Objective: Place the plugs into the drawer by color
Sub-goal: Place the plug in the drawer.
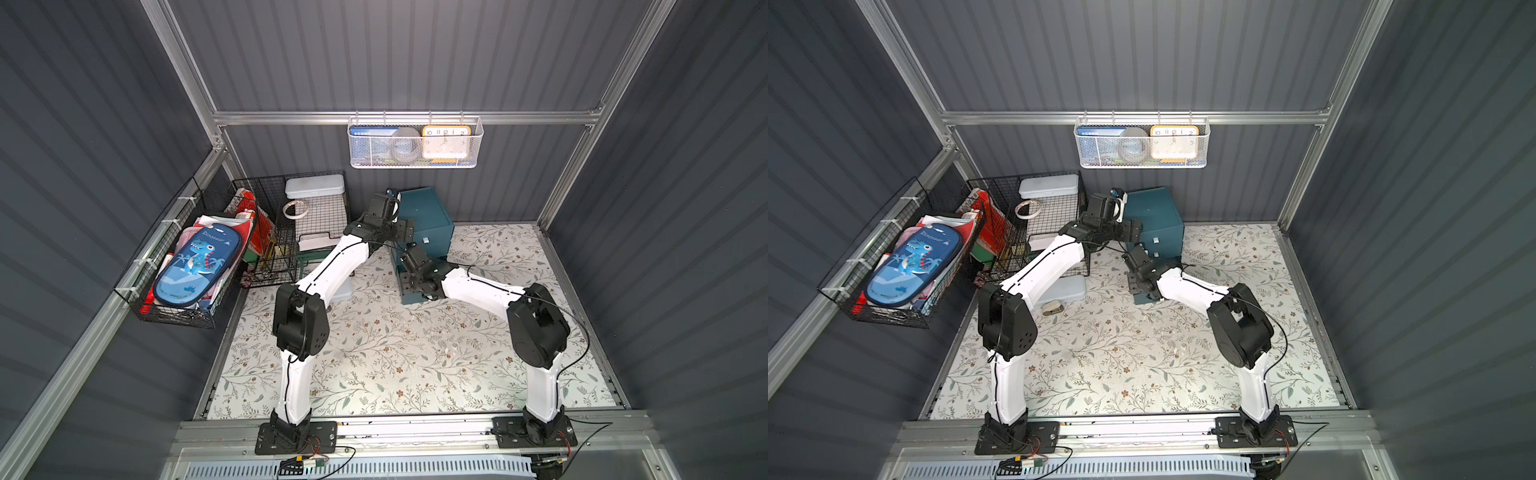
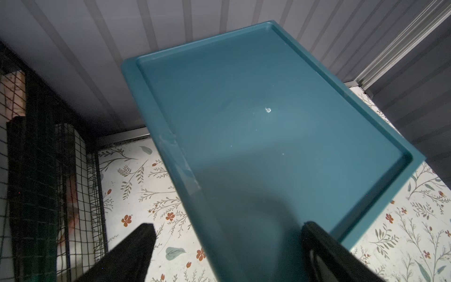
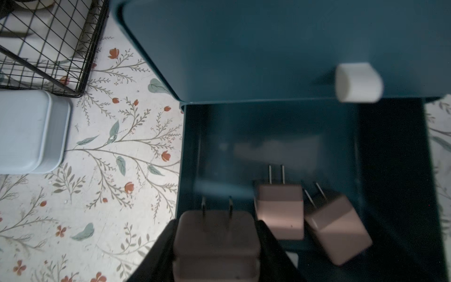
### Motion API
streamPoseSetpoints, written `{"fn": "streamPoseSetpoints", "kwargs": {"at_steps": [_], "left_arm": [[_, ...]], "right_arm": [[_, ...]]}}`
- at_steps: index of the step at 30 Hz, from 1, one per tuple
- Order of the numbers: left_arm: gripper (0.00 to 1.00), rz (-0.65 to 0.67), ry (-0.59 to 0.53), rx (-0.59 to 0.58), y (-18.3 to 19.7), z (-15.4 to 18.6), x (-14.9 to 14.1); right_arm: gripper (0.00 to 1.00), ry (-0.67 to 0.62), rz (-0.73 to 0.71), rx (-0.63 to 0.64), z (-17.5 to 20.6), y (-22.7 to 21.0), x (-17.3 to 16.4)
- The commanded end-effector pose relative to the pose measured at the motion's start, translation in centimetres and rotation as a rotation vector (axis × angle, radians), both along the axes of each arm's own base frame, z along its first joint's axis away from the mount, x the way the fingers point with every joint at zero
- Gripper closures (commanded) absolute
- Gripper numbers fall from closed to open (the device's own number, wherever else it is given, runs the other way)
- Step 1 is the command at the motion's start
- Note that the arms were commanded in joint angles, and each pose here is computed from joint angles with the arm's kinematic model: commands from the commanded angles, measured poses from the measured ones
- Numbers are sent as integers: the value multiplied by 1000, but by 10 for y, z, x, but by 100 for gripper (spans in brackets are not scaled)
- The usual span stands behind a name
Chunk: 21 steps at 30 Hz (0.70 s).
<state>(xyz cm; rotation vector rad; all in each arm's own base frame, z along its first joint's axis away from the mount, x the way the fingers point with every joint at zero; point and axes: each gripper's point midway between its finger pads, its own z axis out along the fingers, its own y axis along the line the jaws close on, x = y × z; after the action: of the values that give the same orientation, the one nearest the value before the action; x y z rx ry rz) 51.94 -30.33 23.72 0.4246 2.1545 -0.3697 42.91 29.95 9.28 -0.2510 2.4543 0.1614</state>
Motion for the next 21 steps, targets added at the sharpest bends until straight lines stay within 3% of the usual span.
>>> {"fn": "streamPoseSetpoints", "kwargs": {"at_steps": [1,5,10,21], "left_arm": [[2,-65,265,206,13,-93,-44],[2,-69,269,205,12,-94,-44],[2,-68,270,206,12,-94,-44],[2,-68,275,209,13,-96,-44]], "right_arm": [[74,-57,7,11,2,7,17],[71,-19,12,8,-14,8,14],[57,16,19,24,-20,6,8],[41,-38,38,116,37,8,15]]}}
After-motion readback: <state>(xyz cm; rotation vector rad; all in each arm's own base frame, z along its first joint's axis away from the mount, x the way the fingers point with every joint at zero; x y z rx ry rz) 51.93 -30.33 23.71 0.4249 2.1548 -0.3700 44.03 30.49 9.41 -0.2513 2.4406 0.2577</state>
